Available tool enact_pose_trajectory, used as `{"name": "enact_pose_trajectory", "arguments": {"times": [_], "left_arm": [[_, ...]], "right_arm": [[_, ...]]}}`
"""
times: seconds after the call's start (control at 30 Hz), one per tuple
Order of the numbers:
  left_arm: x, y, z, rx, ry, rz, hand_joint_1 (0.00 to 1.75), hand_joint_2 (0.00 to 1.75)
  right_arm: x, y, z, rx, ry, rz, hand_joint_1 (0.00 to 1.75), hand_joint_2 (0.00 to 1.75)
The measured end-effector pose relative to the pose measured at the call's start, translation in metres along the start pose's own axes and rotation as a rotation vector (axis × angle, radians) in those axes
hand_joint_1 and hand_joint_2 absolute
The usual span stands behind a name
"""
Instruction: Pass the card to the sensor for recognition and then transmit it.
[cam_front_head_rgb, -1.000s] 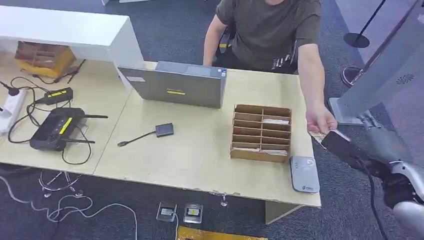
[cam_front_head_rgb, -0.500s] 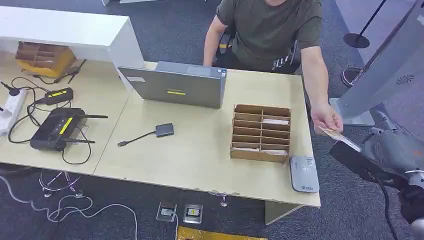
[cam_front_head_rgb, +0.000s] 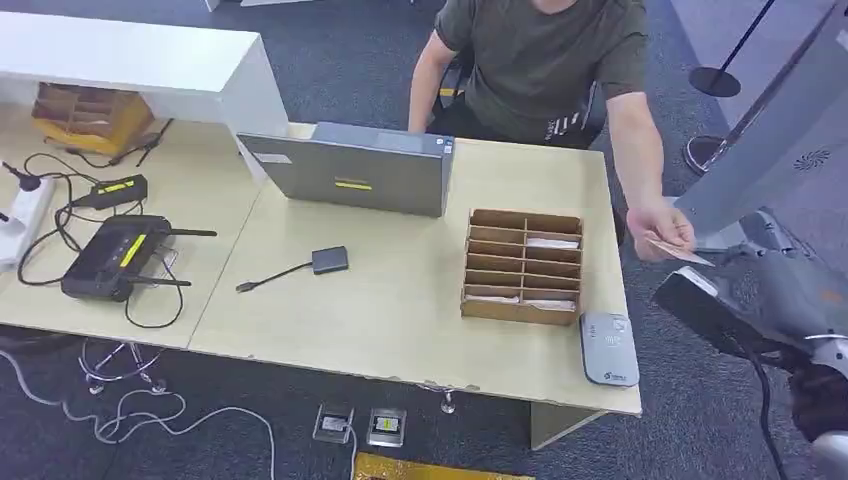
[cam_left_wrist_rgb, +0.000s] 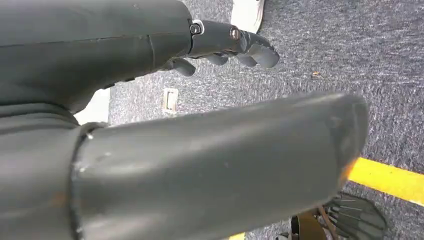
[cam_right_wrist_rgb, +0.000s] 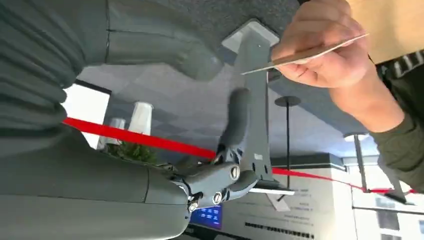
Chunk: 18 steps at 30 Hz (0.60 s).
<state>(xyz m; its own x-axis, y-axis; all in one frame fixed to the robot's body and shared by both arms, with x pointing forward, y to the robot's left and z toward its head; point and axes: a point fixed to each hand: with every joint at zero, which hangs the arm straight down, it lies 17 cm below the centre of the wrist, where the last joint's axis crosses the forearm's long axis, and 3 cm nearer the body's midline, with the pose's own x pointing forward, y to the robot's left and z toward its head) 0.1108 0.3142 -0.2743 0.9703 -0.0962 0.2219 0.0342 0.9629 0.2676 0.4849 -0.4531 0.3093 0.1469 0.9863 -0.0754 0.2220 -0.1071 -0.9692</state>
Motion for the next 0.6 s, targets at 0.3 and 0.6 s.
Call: {"name": "enact_pose_trajectory", "arguments": {"times": [0.3, 0.6], "left_arm": [[0.000, 0.000, 0.000, 0.000, -0.001, -0.001, 0.00, 0.00], [0.001, -0.001, 0.000, -0.001, -0.005, -0.012, 0.00, 0.00]], "right_arm": [[0.007, 0.005, 0.000, 0.022, -0.010, -0.002, 0.00, 1.75], [0.011, 0.009, 0.001, 0.029, -0.012, -0.004, 0.00, 1.75]]}}
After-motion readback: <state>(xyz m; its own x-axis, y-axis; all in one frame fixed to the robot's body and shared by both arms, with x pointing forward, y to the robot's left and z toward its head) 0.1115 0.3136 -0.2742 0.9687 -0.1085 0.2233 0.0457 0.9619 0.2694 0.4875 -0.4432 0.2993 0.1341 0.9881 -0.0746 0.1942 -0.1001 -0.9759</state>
